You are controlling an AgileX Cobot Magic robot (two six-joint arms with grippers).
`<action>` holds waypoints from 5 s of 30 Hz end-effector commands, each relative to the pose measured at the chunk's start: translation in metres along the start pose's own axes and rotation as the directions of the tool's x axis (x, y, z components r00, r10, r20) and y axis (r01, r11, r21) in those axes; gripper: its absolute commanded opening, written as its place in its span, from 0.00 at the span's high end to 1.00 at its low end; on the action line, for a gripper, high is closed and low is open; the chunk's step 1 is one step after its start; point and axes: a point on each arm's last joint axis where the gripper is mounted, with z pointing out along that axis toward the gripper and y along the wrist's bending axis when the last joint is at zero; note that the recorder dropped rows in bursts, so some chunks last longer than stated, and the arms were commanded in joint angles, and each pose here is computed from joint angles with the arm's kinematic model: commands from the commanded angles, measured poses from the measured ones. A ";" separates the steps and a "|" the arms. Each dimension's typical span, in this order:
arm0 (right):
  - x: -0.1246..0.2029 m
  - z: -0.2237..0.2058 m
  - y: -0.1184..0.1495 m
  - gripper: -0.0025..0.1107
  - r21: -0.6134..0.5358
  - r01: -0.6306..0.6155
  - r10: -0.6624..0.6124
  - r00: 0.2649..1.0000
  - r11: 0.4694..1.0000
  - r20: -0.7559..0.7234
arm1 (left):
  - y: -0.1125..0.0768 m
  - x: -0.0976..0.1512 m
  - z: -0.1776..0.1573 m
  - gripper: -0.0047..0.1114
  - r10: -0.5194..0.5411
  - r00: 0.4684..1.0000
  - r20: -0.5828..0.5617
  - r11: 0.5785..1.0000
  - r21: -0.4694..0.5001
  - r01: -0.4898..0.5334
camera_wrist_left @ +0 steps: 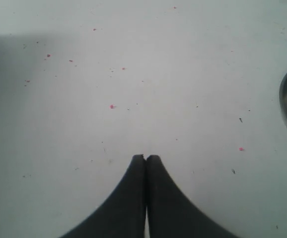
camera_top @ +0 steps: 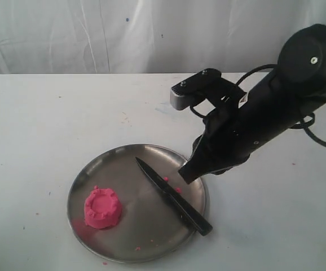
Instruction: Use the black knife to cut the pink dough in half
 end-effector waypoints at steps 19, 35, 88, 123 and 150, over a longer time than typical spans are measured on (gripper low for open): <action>0.012 0.088 -0.010 0.52 0.004 0.048 -0.047 0.984 0.999 -0.171 | 0.000 0.001 0.000 0.96 -0.006 1.000 -0.002 1.000 0.002 0.006; 0.018 0.111 -0.013 0.52 -0.009 0.002 -0.004 0.979 1.000 -0.205 | 0.000 0.001 0.000 0.96 -0.006 1.000 -0.002 1.000 0.002 0.006; 0.011 0.062 -0.004 0.63 -0.018 -0.045 0.037 0.941 0.999 -0.337 | 0.000 0.001 0.000 0.96 -0.006 1.000 -0.002 1.000 0.002 0.006; 0.099 0.027 -0.137 0.67 -0.291 -0.675 0.627 0.738 0.678 -0.248 | 0.000 0.001 0.000 0.96 -0.006 1.000 -0.002 1.000 0.002 0.006; 0.079 0.062 -0.091 0.45 -0.308 -0.490 0.442 0.871 0.816 -0.216 | 0.000 0.001 0.000 0.96 -0.006 1.000 -0.002 1.000 0.002 0.006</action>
